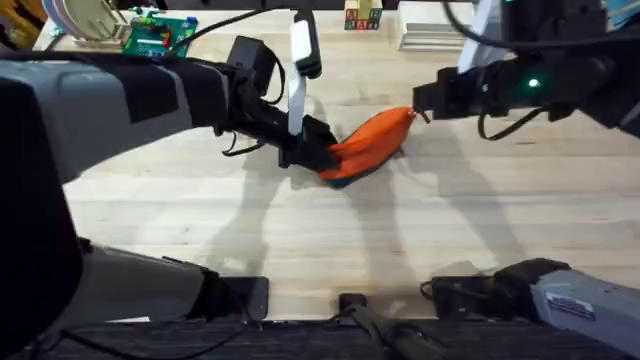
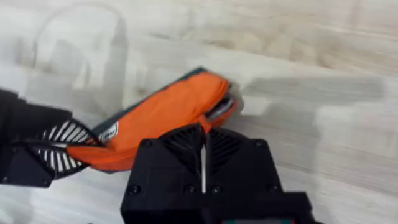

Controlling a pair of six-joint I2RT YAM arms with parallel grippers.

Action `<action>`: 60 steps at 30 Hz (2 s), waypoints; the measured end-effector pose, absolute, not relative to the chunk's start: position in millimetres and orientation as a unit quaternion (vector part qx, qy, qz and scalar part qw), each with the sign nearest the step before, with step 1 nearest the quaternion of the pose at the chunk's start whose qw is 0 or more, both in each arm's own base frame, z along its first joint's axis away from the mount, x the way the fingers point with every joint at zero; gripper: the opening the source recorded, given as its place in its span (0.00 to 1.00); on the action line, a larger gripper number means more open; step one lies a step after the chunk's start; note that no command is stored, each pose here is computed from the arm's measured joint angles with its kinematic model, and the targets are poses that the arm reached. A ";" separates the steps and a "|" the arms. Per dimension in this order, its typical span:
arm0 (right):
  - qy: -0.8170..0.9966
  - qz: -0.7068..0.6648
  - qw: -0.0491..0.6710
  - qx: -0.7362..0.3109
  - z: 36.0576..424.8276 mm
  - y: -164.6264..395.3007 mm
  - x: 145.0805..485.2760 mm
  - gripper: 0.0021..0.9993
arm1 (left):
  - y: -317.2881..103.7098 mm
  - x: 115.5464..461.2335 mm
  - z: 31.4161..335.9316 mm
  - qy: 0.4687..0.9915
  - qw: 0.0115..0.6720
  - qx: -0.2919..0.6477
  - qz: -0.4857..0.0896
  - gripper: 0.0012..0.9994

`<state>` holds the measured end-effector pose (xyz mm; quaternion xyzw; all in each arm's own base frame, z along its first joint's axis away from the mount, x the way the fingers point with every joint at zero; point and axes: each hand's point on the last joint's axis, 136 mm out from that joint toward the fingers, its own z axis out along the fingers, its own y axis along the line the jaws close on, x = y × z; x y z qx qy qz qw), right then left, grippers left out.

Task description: Unzip the bag, pick up the pens from the table one at a time and place them inside, then zip the bag closed.

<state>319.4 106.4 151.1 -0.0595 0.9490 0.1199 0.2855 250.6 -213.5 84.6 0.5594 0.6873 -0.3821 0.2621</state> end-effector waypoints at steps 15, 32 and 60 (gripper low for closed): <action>0.965 0.107 0.238 0.020 107.8 57.1 341.0 0.03 | -217.1 249.1 85.9 0.682 0.264 0.563 -0.385 0.04; 0.959 0.090 0.267 0.024 119.6 39.9 347.4 0.43 | -216.5 247.1 85.0 0.684 0.259 0.562 -0.386 0.04; 0.929 0.067 0.362 -0.039 220.3 42.3 245.9 1.00 | -215.6 244.2 84.6 0.688 0.251 0.557 -0.391 0.99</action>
